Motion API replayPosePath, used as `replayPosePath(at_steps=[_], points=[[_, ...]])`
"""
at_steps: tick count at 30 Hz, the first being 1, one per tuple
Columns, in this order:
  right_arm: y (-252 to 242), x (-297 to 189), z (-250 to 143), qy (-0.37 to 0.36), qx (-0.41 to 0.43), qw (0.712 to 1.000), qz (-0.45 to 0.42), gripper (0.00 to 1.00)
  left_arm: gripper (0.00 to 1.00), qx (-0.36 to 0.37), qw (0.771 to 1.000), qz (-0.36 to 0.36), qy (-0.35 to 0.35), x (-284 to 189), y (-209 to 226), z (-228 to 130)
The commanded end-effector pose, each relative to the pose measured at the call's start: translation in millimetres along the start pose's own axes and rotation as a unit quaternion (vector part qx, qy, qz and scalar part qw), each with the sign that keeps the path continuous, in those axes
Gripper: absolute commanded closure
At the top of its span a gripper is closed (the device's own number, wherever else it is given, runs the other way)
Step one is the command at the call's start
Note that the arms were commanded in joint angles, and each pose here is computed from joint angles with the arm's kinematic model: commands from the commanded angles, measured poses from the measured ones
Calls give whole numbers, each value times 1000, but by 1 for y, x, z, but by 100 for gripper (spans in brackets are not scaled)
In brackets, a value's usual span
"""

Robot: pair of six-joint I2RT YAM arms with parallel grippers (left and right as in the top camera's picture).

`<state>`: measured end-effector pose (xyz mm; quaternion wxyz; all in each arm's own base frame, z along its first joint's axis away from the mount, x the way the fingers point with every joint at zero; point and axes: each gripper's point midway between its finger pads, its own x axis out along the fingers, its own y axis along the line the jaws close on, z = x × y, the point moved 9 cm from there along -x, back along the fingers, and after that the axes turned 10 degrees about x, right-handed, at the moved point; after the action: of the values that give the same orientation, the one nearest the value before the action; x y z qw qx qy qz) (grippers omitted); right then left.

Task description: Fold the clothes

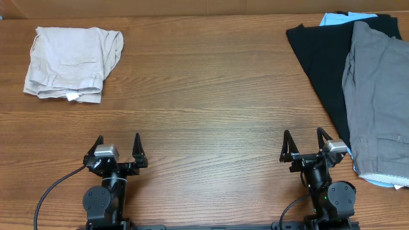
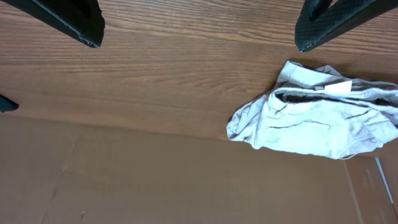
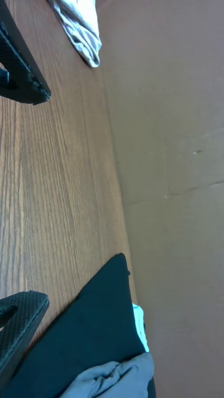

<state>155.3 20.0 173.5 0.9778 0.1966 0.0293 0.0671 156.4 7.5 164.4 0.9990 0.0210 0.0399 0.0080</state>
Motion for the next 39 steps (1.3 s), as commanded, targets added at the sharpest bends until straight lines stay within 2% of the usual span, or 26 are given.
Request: replayPosePath(at_steps=[1,14,20,23,30,39], points=[[-1,0,-1,-5,-1,1000,-1,0,0,8,1000,10,-2,0,2,-1],[0,0,3,-19,-1,1000,-1,0,0,7,1000,12,-3,0,2,-1],[12,-3,26,-91,-4,995,44,0,0,9,999,-30,-21,0,-4,4],[18,-7,37,-126,-8,990,69,0,0,14,996,-67,-50,-2,-10,13],[33,-19,70,-171,-24,981,86,0,0,24,995,-69,-71,-13,-10,46],[53,-29,117,-174,-36,980,84,0,0,50,994,-66,-70,-31,-9,103]])
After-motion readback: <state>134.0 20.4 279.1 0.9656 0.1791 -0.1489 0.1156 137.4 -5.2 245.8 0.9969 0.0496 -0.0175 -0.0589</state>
